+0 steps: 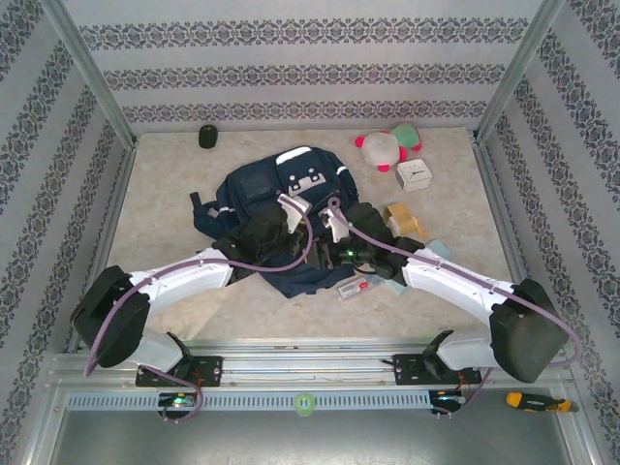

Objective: Pack the student bag

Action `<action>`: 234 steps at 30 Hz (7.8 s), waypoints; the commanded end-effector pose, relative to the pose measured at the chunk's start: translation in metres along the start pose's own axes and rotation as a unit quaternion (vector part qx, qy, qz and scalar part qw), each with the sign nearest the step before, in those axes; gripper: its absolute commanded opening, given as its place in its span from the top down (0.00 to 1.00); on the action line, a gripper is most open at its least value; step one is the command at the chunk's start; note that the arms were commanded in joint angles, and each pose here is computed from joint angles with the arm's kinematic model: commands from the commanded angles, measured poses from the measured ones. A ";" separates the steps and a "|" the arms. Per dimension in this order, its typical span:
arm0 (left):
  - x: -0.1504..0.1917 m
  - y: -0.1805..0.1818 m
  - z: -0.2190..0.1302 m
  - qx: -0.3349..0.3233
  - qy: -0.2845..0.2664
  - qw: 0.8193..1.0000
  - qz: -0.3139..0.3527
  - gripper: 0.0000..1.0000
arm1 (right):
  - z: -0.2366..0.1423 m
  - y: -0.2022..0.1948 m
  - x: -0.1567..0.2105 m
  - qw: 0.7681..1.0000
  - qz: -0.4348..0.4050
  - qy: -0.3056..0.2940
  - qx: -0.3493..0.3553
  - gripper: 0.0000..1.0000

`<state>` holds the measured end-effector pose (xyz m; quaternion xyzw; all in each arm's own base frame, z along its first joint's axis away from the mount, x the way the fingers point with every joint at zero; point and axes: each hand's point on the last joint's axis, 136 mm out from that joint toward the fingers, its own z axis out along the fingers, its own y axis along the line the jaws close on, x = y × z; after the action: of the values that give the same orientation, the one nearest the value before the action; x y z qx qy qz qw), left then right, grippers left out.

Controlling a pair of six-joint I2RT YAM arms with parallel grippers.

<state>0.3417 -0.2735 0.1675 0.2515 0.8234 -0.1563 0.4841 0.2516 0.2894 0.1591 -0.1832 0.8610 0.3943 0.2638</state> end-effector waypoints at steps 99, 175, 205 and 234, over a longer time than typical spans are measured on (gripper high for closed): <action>0.033 0.011 -0.059 0.013 0.020 0.967 -0.253 1.00 | -0.008 0.020 -0.138 0.937 0.212 -0.274 -0.040 1.00; 0.021 0.005 -0.064 0.120 0.026 0.952 -0.281 0.38 | 0.008 0.040 -0.133 0.948 0.230 -0.193 -0.101 1.00; 0.045 -0.022 -0.073 0.128 0.037 0.924 -0.358 0.41 | 0.006 0.031 -0.136 0.939 0.254 -0.217 -0.080 1.00; -0.030 -0.006 -0.055 0.119 -0.104 0.935 -0.319 0.62 | 0.004 0.031 -0.131 0.939 0.255 -0.216 -0.078 1.00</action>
<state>0.2972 -0.2571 0.1527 -0.0044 0.8413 -0.4013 0.3622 0.3454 0.3153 0.2144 0.1404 0.7978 0.5035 0.3004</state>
